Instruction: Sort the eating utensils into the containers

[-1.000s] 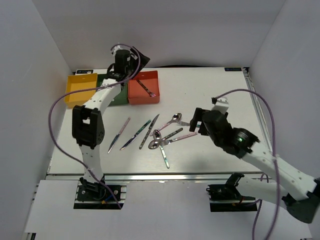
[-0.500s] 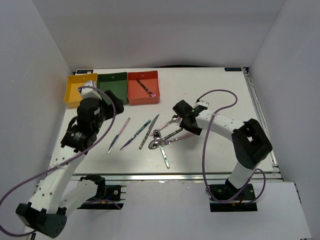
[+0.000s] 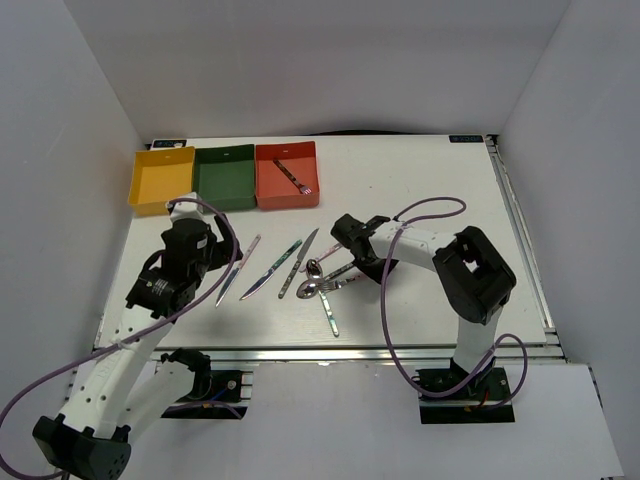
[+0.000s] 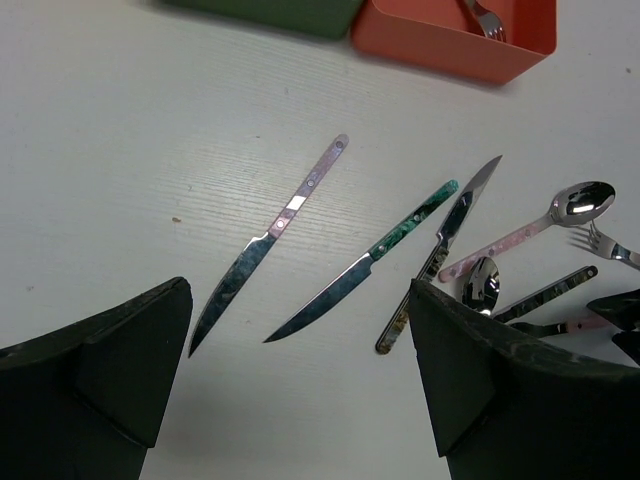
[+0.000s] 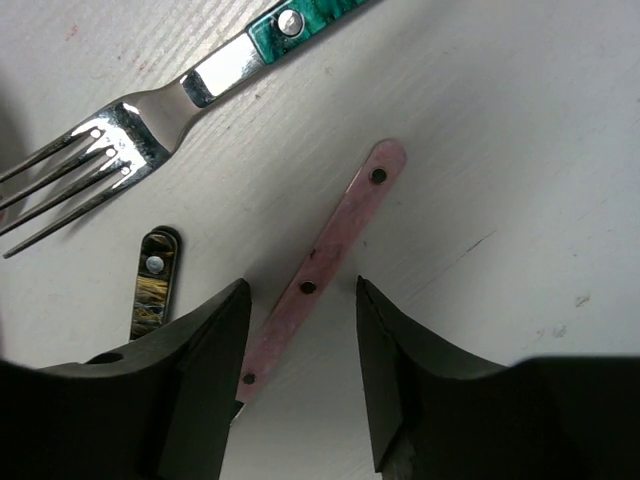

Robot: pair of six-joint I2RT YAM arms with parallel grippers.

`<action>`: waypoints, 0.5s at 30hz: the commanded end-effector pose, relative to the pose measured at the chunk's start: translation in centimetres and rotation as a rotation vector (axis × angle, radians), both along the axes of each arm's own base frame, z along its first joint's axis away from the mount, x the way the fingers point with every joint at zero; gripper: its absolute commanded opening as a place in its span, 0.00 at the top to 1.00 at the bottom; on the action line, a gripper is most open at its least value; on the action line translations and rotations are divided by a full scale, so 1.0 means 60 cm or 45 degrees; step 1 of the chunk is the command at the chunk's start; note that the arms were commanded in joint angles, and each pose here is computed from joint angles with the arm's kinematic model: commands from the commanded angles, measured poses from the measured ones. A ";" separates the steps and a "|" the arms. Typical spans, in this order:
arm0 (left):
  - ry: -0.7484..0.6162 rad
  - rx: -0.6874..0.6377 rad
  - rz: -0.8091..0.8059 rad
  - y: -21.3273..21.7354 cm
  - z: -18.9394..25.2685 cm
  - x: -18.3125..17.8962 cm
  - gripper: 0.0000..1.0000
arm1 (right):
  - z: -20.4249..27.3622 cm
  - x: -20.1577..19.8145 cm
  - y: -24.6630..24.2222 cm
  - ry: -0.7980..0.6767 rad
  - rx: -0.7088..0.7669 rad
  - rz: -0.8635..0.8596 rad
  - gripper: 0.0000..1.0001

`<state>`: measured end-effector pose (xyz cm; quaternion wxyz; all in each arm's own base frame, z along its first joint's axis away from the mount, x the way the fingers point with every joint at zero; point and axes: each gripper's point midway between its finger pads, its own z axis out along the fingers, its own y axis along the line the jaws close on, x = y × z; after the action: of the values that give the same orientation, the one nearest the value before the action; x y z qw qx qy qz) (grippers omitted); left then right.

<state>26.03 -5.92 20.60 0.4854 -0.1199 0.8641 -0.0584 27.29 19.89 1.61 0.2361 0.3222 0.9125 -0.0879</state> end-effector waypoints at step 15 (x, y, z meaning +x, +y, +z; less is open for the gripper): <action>-0.064 -0.035 -0.067 -0.013 0.019 -0.004 0.02 | -0.017 -0.065 -0.024 0.047 0.076 -0.334 1.00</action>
<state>25.86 -6.13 21.35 0.4963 -0.1170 0.8573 -0.0713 25.48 19.32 1.46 0.2257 0.4195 0.8763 -0.0720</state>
